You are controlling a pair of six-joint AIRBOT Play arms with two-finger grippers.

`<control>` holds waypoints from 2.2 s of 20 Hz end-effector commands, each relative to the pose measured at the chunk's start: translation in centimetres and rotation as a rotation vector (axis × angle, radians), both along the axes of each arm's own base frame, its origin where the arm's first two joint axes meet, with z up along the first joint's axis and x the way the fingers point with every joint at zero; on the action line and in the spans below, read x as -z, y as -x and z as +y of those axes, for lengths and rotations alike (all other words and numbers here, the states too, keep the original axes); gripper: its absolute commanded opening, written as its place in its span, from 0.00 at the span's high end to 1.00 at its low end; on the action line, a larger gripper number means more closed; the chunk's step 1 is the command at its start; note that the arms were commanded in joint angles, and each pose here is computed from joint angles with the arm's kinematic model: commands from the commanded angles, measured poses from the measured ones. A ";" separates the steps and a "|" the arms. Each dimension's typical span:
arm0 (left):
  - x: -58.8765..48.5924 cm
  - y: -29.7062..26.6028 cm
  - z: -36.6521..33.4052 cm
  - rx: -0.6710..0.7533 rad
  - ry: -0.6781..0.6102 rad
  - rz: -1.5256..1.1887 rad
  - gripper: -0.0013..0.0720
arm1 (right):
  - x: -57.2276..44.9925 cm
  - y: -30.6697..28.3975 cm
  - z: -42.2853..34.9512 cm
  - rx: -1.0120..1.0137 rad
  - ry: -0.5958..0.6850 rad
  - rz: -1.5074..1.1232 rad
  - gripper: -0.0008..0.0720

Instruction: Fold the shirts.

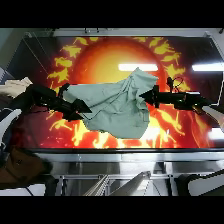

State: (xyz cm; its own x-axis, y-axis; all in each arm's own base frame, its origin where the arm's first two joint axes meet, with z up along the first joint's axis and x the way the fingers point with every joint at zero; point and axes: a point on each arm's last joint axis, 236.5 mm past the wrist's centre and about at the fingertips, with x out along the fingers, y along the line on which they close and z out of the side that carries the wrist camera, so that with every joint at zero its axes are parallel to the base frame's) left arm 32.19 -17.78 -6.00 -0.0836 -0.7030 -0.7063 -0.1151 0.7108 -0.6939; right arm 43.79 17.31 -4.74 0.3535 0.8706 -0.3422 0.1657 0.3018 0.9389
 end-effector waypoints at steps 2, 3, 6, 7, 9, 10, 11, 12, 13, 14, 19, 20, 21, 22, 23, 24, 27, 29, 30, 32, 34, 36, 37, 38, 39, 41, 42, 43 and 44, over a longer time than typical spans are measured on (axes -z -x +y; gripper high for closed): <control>3.2 -0.8 -0.6 -0.005 -0.027 0.034 0.03 | -1.9 -0.1 0.6 -0.016 -0.070 -0.041 0.78; 4.0 -1.4 -0.4 -0.027 -0.037 0.031 0.03 | -2.1 0.1 0.7 -0.025 -0.078 -0.044 0.78; 5.5 -3.5 -0.8 -0.098 -0.030 -0.008 0.03 | -2.4 0.3 0.9 -0.037 -0.089 -0.045 0.78; 5.9 -3.8 -0.8 -0.108 -0.037 -0.013 0.03 | -2.3 0.3 0.9 -0.037 -0.089 -0.044 0.78; 6.2 -4.0 -0.8 -0.111 -0.048 -0.024 0.36 | -2.3 0.3 0.9 -0.037 -0.089 -0.044 0.78; 6.1 -4.3 -0.8 -0.118 -0.050 -0.033 0.73 | -2.3 0.3 0.9 -0.038 -0.089 -0.044 0.78; 6.0 -4.6 -0.7 -0.124 -0.055 -0.047 0.91 | -2.4 0.4 1.0 -0.042 -0.091 -0.045 0.78; 5.8 -4.8 -0.6 -0.128 -0.058 -0.061 0.92 | -2.5 0.5 1.0 -0.048 -0.094 -0.050 0.78; 5.3 -5.1 -0.4 -0.127 -0.058 -0.083 0.92 | -2.6 0.7 1.1 -0.056 -0.098 -0.055 0.78; 4.7 -5.3 -0.4 -0.126 -0.057 -0.101 0.92 | -2.7 0.8 1.2 -0.063 -0.100 -0.054 0.78; 0.2 -5.4 0.9 -0.129 -0.017 -0.154 0.95 | -2.7 0.9 1.2 -0.066 -0.102 -0.055 0.78; -0.5 -5.1 1.3 -0.126 -0.006 -0.150 0.95 | -2.7 0.9 1.2 -0.067 -0.100 -0.055 0.82; -1.2 -4.8 1.7 -0.125 0.005 -0.144 0.95 | -2.6 0.9 1.2 -0.067 -0.098 -0.057 0.84; -1.6 -4.6 2.0 -0.122 0.014 -0.137 0.95 | -2.6 0.8 1.1 -0.064 -0.096 -0.057 0.84; -1.8 -4.3 2.2 -0.119 0.023 -0.125 0.95 | -2.5 0.8 1.1 -0.061 -0.093 -0.057 0.84; -1.8 -3.9 2.4 -0.112 0.029 -0.108 0.95 | -2.4 0.7 1.0 -0.058 -0.090 -0.057 0.84; -1.3 -2.5 2.4 -0.103 0.042 -0.061 0.68 | -2.4 0.7 1.0 -0.060 -0.086 -0.064 0.89; -0.8 -2.0 2.6 -0.110 0.042 -0.042 0.59 | -2.4 0.7 1.0 -0.060 -0.086 -0.064 0.93; -0.9 -2.1 2.8 -0.113 0.043 -0.041 0.59 | -2.4 0.7 1.0 -0.062 -0.084 -0.063 0.93; -1.0 -2.6 3.5 -0.134 0.042 -0.048 0.66 | -2.2 0.8 1.0 -0.068 -0.078 -0.065 0.96; -0.9 -3.1 4.3 -0.161 0.035 -0.059 0.96 | -2.1 1.0 1.1 -0.074 -0.072 -0.064 0.96; -0.8 -3.5 4.6 -0.176 0.028 -0.068 0.95 | -2.1 1.0 1.1 -0.075 -0.072 -0.064 0.96; -0.7 -3.5 4.6 -0.175 0.028 -0.067 0.95 | -2.1 1.0 1.1 -0.075 -0.072 -0.064 0.96; -0.6 -3.3 4.5 -0.173 0.028 -0.063 0.94 | -2.1 1.0 1.1 -0.075 -0.072 -0.064 0.96; -0.4 -3.0 4.6 -0.167 0.025 -0.054 0.67 | -2.1 1.0 1.1 -0.075 -0.072 -0.064 0.96; -0.1 -1.7 4.5 -0.154 0.039 -0.011 0.00 | -2.1 1.0 1.1 -0.075 -0.072 -0.064 0.96; -0.2 -0.9 4.6 -0.141 0.055 0.015 0.03 | -2.1 1.0 1.1 -0.075 -0.072 -0.064 0.96; 0.0 -0.4 4.9 -0.145 0.062 0.034 0.03 | -2.1 1.0 1.1 -0.075 -0.072 -0.064 0.96; 0.6 -0.4 5.4 -0.175 0.054 0.038 0.03 | -2.1 1.0 1.1 -0.076 -0.072 -0.065 0.96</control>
